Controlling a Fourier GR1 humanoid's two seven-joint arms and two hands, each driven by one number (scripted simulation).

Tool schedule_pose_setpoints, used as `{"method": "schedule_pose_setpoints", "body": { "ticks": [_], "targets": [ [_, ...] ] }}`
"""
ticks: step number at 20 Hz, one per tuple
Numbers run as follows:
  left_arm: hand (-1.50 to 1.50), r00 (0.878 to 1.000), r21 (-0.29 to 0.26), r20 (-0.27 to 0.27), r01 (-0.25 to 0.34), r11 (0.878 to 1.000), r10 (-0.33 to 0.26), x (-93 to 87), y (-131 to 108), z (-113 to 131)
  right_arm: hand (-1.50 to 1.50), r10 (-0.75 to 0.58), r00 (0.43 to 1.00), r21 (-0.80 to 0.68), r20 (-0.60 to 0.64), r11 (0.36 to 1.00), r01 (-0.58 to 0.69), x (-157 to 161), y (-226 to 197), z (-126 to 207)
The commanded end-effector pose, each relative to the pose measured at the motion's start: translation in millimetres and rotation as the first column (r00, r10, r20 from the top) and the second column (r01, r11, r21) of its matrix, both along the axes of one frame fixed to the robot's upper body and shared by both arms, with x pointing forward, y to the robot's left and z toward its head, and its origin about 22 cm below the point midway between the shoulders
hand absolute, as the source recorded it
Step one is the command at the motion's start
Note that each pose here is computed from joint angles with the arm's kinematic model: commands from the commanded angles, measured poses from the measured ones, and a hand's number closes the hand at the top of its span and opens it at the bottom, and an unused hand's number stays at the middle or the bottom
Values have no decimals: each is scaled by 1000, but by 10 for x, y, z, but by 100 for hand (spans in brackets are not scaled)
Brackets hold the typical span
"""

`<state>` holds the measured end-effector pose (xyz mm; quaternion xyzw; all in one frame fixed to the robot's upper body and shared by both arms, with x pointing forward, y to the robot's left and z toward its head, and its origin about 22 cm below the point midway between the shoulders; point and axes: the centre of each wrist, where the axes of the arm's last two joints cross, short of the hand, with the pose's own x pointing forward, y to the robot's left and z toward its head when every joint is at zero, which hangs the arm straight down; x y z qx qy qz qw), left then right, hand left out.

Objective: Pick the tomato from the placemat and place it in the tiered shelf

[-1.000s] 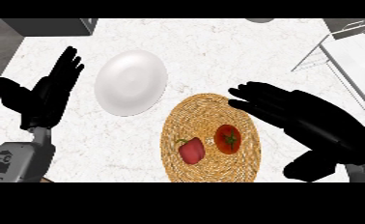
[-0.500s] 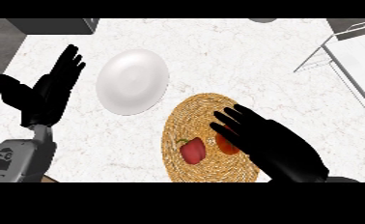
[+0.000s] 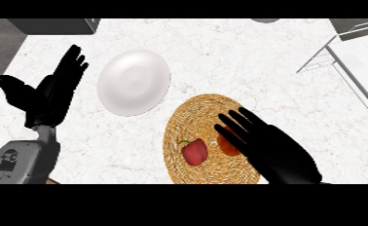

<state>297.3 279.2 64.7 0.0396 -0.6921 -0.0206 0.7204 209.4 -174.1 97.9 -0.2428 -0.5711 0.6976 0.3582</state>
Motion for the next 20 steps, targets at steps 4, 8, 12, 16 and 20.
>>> {"method": "schedule_pose_setpoints", "body": {
  "ticks": [4, 8, 12, 16, 20],
  "targets": [
    [0, 1000, 11, -7, 27, 1000, -27, -76, -81, 104, -150, -27, 1000, -38, -13, 999, 26, 33, -31, -187],
    [0, 1000, 8, 9, -5, 1000, 4, 24, 155, -130, -150, -17, 1000, -28, -3, 999, 17, -54, -189, -431],
    [0, 1000, 2, -13, -4, 1000, 4, 112, 33, 120, -150, -30, 1000, 0, -11, 1000, 30, 313, -10, -477],
    [0, 1000, 5, -4, 8, 1000, -8, -24, 64, -161, -150, -25, 999, -13, -20, 1000, 25, 176, 286, -679],
    [0, 1000, -7, 2, 9, 1000, -9, 42, -25, -37, -150, -36, 998, -11, -44, 999, 36, 286, 149, -727]
  ]
}}
